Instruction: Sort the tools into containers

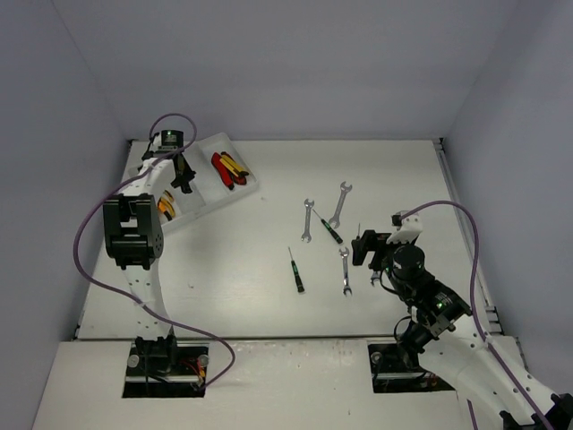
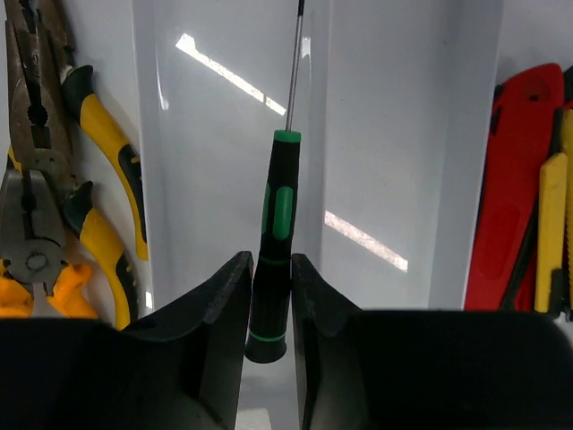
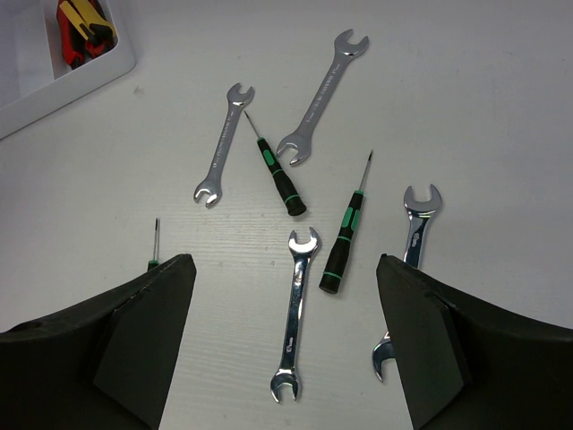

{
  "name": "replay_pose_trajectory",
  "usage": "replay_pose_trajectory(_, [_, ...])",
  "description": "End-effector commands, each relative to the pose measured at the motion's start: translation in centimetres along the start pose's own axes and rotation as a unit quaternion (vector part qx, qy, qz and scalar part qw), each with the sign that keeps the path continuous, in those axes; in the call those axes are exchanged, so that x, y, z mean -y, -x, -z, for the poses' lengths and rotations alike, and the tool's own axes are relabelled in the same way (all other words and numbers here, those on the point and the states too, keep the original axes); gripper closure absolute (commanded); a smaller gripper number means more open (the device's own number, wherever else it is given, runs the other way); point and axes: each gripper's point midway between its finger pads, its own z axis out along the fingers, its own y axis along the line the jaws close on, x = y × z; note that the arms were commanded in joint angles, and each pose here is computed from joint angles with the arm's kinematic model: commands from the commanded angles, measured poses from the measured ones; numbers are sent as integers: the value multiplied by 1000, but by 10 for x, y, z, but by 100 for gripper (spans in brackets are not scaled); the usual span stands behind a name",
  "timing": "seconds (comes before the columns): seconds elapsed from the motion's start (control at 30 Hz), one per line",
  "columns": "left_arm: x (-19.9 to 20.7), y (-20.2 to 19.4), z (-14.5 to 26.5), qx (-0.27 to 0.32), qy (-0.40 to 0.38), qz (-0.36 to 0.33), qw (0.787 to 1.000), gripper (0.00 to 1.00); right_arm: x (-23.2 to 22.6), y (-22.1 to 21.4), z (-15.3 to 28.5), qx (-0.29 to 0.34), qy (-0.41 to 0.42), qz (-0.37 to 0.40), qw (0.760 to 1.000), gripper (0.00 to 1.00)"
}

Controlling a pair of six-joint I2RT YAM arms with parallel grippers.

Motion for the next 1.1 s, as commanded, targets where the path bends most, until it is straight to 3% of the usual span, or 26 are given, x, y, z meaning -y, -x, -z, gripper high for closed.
replay_pose_trajectory(0.0, [0,45,31,53,-8,28,998,66,-4,13,-4,19,2,-9,1000,20])
replay_pose_trajectory(0.13, [-5,41,44,56,-8,24,998,57,-4,12,-5,17,-1,-7,1000,20])
replay_pose_trajectory(0.27, [0,32,73,61,-28,18,998,55,-3,14,-4,21,-1,-9,1000,20])
replay_pose_trajectory(0.47, [60,-76,123,15,-123,-44,991,55,2,16,-4,28,-17,-13,999,20])
replay_pose_trajectory(0.6, [112,-159,168,-13,-209,-93,973,55,2,16,-4,28,-17,-16,999,20])
replay_pose_trajectory(0.73, [138,-228,198,-50,-247,-110,961,55,3,17,-4,30,-19,-18,999,20])
replay_pose_trajectory(0.9, [148,-290,205,-75,-246,-140,956,55,4,18,-2,36,-20,-25,999,20])
replay_pose_trajectory(1.07, [157,-323,207,-95,-246,-150,953,55,3,20,0,42,-15,-29,999,20])
